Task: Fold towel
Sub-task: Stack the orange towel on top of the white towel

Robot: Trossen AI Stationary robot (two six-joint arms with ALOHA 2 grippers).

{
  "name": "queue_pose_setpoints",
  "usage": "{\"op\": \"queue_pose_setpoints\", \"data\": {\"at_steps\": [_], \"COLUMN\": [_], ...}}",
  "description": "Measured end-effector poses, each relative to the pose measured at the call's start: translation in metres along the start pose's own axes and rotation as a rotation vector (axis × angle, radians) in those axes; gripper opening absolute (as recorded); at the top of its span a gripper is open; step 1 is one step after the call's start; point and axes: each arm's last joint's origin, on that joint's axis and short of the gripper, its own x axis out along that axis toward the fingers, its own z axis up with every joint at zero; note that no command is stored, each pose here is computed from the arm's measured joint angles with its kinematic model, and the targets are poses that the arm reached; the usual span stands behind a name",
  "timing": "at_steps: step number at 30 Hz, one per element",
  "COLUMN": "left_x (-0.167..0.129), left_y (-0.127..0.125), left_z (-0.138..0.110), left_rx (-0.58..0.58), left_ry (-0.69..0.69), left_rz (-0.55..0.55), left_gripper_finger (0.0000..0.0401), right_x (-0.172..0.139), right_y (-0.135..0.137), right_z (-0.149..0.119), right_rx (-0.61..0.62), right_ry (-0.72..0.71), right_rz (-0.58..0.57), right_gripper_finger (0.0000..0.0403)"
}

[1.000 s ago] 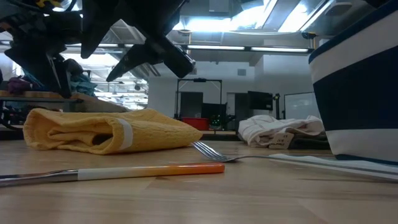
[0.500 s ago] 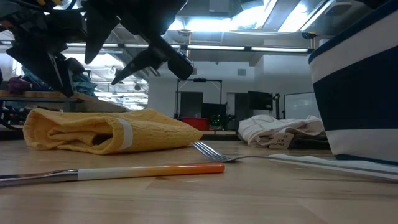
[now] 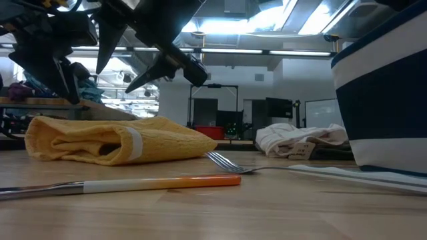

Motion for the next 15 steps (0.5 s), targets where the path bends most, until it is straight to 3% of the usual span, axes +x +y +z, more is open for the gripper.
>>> {"op": "queue_pose_setpoints", "data": {"at_steps": [15], "left_x": [0.0000], "left_y": [0.0001], "left_z": [0.0000], "left_rx": [-0.171], "left_ry": [0.000], "left_rz": [0.001], "left_gripper_finger": [0.0145], "right_x": [0.0013], "right_y": [-0.0008], "right_z": [0.0021], "right_rx": [-0.126], "right_ry": [0.004], "right_rz": [0.000], "right_gripper_finger": [0.0204]}}
